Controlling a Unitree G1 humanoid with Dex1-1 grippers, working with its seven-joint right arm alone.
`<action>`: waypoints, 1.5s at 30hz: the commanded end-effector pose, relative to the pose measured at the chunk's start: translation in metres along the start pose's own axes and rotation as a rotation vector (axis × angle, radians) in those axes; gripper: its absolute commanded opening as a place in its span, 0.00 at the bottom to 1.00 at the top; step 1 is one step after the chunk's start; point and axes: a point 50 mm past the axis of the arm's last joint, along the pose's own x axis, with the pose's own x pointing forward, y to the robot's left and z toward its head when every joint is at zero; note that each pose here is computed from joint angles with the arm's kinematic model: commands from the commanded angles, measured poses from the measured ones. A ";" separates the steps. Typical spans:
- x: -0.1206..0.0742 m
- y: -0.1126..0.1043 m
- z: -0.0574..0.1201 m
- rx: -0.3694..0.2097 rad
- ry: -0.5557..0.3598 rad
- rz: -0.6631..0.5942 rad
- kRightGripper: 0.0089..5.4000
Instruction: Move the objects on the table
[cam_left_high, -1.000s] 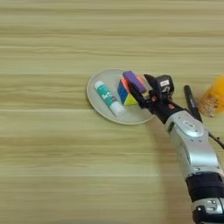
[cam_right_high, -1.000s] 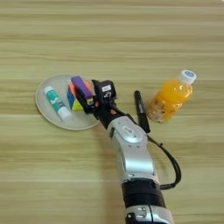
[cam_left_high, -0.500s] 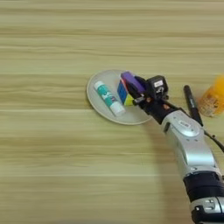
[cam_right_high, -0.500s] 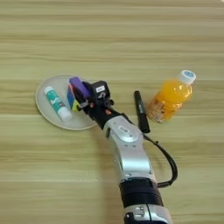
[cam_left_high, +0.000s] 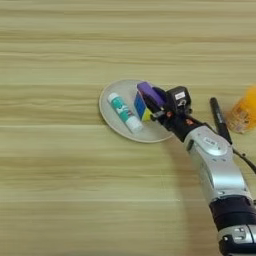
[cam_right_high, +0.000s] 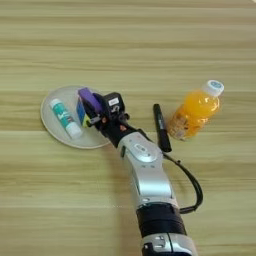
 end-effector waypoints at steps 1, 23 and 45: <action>0.005 -0.008 0.017 -0.056 -0.045 -0.008 0.26; 0.001 0.023 0.063 -0.106 -0.207 0.084 0.26; 0.005 0.104 0.028 -0.040 -0.097 0.347 0.26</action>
